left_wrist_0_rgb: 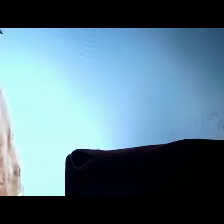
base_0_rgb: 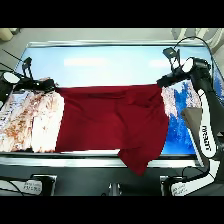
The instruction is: Fold the shirts.
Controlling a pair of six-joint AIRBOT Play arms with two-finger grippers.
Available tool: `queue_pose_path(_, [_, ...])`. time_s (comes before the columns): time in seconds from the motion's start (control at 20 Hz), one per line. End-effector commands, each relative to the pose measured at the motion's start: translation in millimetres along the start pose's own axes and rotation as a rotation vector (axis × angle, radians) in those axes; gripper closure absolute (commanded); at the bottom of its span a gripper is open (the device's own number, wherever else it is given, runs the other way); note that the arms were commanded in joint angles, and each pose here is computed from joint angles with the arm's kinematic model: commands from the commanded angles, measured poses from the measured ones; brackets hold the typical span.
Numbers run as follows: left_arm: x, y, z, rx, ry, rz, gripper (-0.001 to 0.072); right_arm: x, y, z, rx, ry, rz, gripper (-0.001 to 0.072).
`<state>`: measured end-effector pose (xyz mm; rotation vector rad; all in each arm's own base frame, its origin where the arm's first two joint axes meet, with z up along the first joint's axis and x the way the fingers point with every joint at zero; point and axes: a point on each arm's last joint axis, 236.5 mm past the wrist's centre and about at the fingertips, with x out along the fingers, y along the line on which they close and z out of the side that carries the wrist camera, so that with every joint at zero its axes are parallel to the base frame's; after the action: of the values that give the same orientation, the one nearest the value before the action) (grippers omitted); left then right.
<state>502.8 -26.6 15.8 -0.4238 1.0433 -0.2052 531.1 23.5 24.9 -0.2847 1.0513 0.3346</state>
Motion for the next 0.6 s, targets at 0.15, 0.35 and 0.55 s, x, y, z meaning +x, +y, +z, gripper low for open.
queue_pose_path(0.15, [2,15,-80,0.062,0.333,0.023,0.0683,-25,49,-124,-0.098,0.506,0.231,0.0697])
queue_pose_path(0.35, [1,27,-133,0.037,0.516,0.036,0.0683,-9,83,-165,-0.040,0.600,0.354,0.0697])
queue_pose_path(0.55, [7,32,-154,-0.002,0.571,0.035,0.0683,0,93,-175,0.020,0.612,0.373,0.0697])
